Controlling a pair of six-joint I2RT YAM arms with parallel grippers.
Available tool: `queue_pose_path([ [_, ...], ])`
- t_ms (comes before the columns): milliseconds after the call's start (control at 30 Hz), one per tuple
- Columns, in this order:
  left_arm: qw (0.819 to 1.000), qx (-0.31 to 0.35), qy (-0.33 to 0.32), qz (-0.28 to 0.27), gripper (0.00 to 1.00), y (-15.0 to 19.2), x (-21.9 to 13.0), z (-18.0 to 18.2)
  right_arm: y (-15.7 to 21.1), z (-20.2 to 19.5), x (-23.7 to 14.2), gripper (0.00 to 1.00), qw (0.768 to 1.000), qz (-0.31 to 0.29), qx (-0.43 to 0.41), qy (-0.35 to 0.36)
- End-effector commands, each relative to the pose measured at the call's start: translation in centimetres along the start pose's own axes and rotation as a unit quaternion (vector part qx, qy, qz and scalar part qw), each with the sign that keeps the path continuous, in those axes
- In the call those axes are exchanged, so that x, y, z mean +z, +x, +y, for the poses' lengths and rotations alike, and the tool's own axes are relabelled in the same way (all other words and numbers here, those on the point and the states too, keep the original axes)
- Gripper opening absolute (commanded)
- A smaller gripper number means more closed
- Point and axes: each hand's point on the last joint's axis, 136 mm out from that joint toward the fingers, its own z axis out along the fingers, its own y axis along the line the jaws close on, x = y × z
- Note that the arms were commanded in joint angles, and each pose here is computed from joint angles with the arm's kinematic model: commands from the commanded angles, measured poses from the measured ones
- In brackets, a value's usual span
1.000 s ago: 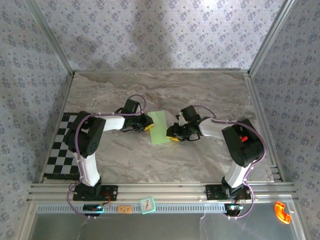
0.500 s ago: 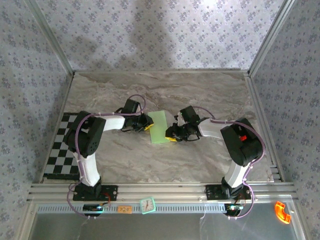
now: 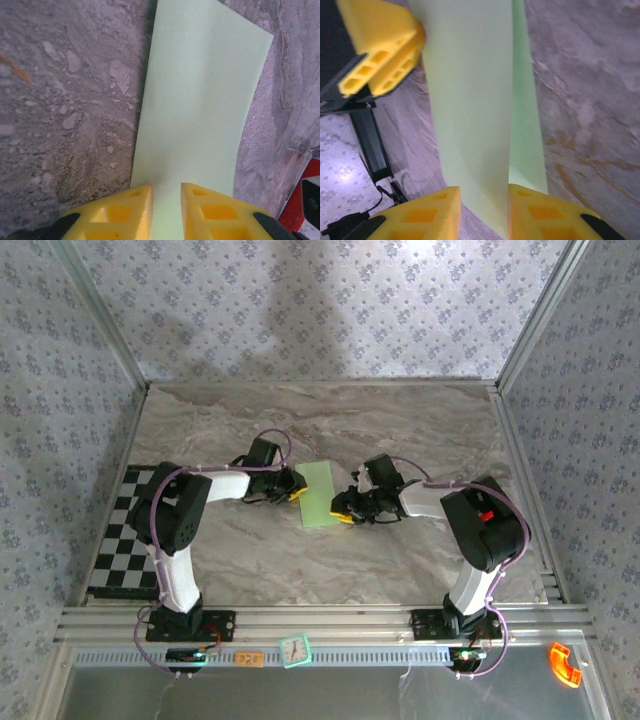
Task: Fold a paper plane with a square sheet of paper (pick it up from the middle)
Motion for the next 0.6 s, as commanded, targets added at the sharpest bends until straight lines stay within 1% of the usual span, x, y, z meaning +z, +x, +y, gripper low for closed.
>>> queue_pose_path([
  [0, 0.999, -0.016, -0.036, 0.011, 0.24, 0.6, 0.6, 1.9, -0.3, 0.6, 0.3, 0.31, 1.0, 0.002, 0.002, -0.025],
  [133, 0.999, -0.016, -0.035, 0.012, 0.24, 0.7, 0.6, 1.9, -0.4, 0.1, 0.5, 0.3, 1.0, 0.003, 0.014, -0.021],
  [400, 0.999, -0.012, -0.032, 0.011, 0.24, 0.6, 0.5, 1.6, 0.3, -1.6, 0.2, 0.24, 0.999, 0.005, 0.04, 0.004],
  [567, 0.999, -0.011, -0.032, 0.011, 0.24, 0.5, 0.5, 1.6, 0.4, -1.7, -0.2, 0.23, 0.999, 0.0, 0.041, 0.006],
])
